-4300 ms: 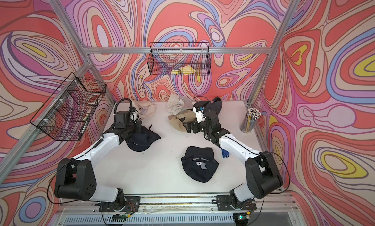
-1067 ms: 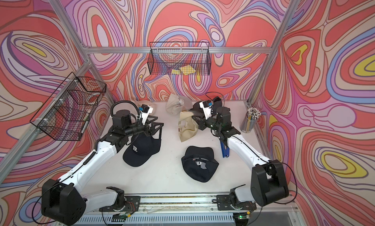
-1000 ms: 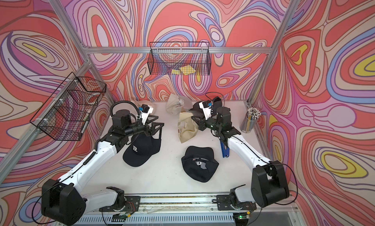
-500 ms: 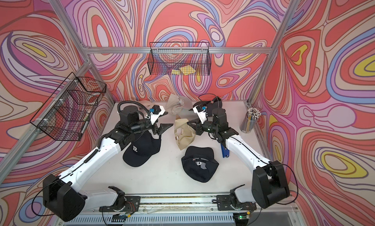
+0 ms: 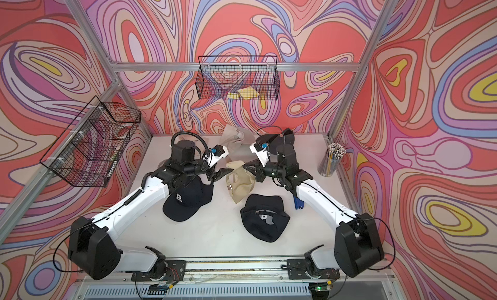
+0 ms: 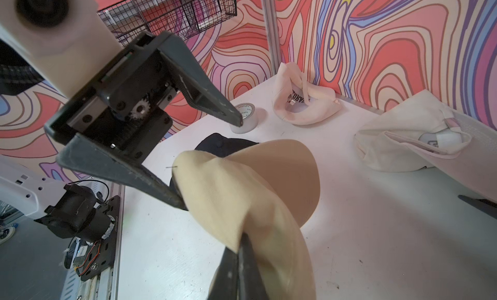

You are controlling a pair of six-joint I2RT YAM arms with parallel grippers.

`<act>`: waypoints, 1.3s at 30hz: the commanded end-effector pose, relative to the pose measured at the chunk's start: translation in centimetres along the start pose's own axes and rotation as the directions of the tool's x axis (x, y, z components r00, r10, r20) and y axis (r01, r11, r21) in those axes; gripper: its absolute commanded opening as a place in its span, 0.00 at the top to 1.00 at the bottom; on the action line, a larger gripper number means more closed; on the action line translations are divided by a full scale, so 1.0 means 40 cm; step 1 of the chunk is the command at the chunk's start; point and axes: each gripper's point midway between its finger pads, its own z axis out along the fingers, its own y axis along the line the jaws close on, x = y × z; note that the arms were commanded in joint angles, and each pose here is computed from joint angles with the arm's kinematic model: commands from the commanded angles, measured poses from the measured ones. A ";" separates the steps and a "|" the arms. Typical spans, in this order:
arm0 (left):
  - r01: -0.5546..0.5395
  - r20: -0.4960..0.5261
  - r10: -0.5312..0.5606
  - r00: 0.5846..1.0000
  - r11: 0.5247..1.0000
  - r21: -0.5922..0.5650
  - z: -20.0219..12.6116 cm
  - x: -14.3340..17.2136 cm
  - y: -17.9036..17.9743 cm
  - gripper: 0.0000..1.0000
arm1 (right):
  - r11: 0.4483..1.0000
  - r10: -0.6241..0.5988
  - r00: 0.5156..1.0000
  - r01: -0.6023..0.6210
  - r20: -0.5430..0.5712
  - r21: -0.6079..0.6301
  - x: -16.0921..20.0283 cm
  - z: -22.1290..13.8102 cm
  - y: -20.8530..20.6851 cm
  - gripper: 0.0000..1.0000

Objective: Open the adjustable buckle of the baseball cap
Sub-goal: Pick up the baseball cap from the center of the board.

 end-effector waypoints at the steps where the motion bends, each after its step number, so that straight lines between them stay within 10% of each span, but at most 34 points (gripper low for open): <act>1: -0.044 -0.010 0.045 0.999 0.999 0.020 0.014 -0.010 -0.003 0.28 | 0.997 -0.070 0.996 0.072 0.055 -0.029 -0.058 -0.006 0.028 1.00; 8: -0.062 -0.020 0.062 0.998 0.998 -0.009 0.024 -0.015 0.014 0.45 | 0.996 -0.077 0.995 0.079 0.059 -0.037 -0.060 0.002 0.027 1.00; 19: -0.026 -0.046 0.022 0.999 0.997 -0.072 0.030 -0.004 0.045 1.00 | 0.998 -0.052 0.996 0.050 0.074 0.026 -0.070 0.007 -0.006 1.00; 26: 0.139 -0.023 -0.146 0.989 0.968 -0.207 0.014 -0.021 0.105 1.00 | 0.940 0.014 0.996 -0.043 0.088 0.339 -0.050 -0.036 -0.126 0.02; 30: 0.229 0.014 -0.236 0.972 0.926 -0.301 -0.013 -0.013 0.131 1.00 | 0.850 0.086 0.993 -0.112 0.075 0.514 -0.004 -0.085 -0.191 0.02; 39: 0.373 0.047 -0.390 0.920 0.831 -0.413 -0.057 -0.013 0.172 1.00 | 0.892 0.143 0.984 -0.173 0.102 0.418 0.045 -0.077 -0.142 0.02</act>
